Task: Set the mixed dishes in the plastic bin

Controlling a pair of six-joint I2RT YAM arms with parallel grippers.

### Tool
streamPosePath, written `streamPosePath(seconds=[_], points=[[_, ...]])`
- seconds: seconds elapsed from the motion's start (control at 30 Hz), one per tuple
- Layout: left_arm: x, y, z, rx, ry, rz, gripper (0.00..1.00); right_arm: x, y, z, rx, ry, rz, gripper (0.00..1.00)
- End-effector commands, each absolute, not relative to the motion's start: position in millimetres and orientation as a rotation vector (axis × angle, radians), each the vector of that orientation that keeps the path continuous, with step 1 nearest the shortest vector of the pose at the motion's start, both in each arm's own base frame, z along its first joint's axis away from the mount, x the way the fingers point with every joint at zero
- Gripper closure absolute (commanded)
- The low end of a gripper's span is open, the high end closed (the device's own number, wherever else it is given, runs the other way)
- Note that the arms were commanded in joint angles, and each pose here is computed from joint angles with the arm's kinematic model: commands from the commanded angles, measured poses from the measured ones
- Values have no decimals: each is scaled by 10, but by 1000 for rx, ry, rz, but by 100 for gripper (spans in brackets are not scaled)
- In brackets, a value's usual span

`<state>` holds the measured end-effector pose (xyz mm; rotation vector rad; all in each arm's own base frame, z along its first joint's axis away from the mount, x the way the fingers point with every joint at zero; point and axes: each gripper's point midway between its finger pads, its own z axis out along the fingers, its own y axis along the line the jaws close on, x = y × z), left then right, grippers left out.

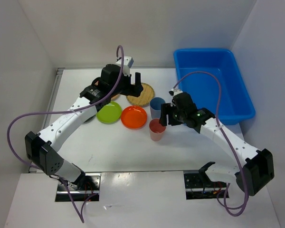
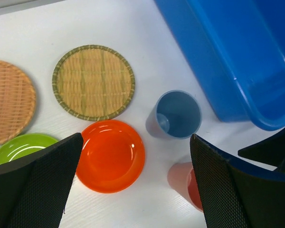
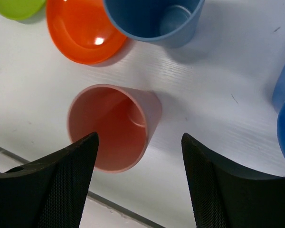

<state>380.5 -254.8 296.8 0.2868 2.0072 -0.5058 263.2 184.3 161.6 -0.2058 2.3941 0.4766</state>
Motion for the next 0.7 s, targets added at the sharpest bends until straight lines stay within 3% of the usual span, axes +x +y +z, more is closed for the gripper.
streamPosePath(seconds=[0.0, 0.13, 0.33, 0.37, 0.47, 0.5, 0.67], points=[[3794, -2390, 3084, 241, 1977, -506, 0, 2670, 1798, 1609, -173, 2403, 408, 25], [3776, -2345, 3139, 235, 1960, -515, 0, 2699, 1797, 1418, -175, 2461, 366, 25], [3779, -2272, 3165, 221, 1948, -516, 0, 2721, 1888, 1166, -212, 2532, 271, 44], [3774, -2269, 3124, 222, 1956, -513, 0, 2735, 1873, 1161, -209, 2536, 251, 57], [3799, -2255, 3107, 219, 1951, -518, 0, 2756, 1803, 1148, -171, 2545, 195, 83], [3791, -2269, 3107, 225, 1952, -527, 0, 2783, 1807, 1183, -152, 2535, 195, 100], [3802, -2249, 3108, 224, 1953, -531, 0, 2662, 1810, 1443, -165, 2520, 218, 100]])
